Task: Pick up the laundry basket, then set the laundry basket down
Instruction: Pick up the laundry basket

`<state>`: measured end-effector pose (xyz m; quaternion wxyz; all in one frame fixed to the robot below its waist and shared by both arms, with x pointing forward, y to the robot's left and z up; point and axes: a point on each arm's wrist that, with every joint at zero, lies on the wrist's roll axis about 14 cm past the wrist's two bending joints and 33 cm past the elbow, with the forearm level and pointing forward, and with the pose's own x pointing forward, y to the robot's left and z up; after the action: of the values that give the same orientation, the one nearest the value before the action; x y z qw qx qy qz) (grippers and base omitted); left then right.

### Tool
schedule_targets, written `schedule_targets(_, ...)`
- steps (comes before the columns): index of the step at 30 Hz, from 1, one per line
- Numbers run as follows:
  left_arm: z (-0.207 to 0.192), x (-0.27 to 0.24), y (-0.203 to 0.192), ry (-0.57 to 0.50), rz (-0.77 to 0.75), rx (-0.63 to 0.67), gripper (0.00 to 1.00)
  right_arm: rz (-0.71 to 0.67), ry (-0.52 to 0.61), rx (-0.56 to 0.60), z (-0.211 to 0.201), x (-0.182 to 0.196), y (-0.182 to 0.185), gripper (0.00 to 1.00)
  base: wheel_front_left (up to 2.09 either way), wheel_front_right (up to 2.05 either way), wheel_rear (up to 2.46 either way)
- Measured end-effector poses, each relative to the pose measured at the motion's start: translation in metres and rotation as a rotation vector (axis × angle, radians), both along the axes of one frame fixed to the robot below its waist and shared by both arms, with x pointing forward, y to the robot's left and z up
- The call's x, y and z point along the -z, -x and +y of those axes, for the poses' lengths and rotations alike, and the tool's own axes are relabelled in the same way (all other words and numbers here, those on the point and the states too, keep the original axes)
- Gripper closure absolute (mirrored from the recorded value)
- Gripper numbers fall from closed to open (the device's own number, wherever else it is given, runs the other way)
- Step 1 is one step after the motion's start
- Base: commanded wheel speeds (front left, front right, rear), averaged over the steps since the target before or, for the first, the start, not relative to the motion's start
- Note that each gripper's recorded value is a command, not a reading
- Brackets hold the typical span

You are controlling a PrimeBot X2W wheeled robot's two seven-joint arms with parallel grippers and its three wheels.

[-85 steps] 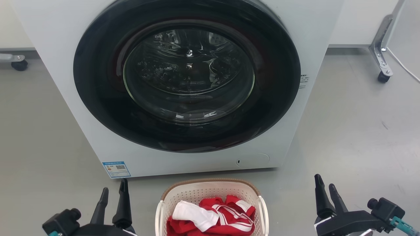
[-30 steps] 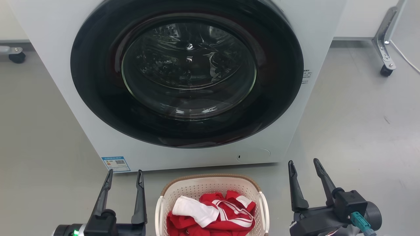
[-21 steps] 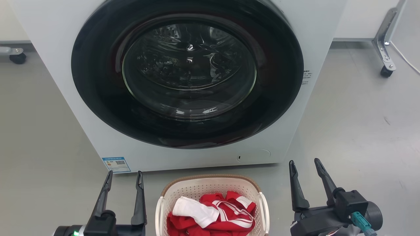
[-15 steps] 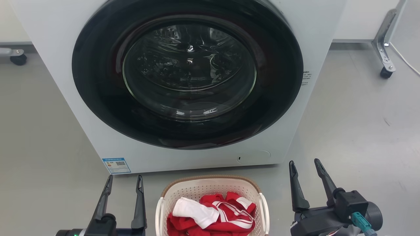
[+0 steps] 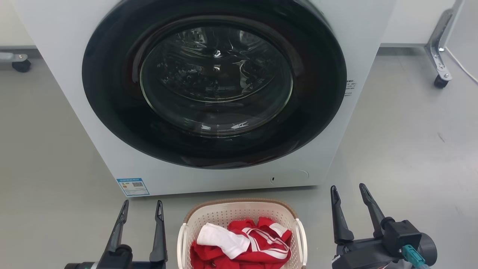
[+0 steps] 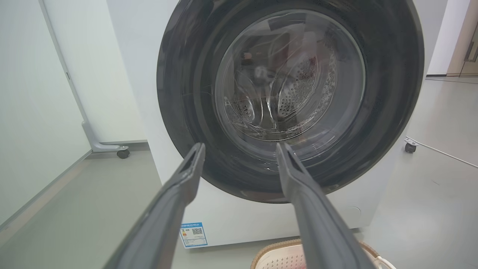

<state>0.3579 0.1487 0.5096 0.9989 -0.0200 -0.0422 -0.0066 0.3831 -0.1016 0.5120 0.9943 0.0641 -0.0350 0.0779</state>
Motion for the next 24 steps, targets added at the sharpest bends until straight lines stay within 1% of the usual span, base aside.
schedule_targets(9, -0.002, 0.017, -0.006, 0.014, 0.055, 0.005, 0.00, 0.041, -0.012, 0.006, -0.003, 0.014, -0.009, 0.00, 0.00, 0.00, 0.00)
schedule_targets(16, -0.005, 0.035, -0.031, 0.024, 0.100, 0.016, 0.00, 0.058, -0.010, 0.014, -0.009, 0.024, -0.038, 0.00, 0.00, 0.00, 0.00)
schedule_targets(24, -0.013, 0.065, -0.065, 0.032, 0.175, 0.050, 0.00, 0.140, 0.015, 0.016, -0.013, 0.060, -0.066, 0.00, 0.00, 0.00, 0.00)
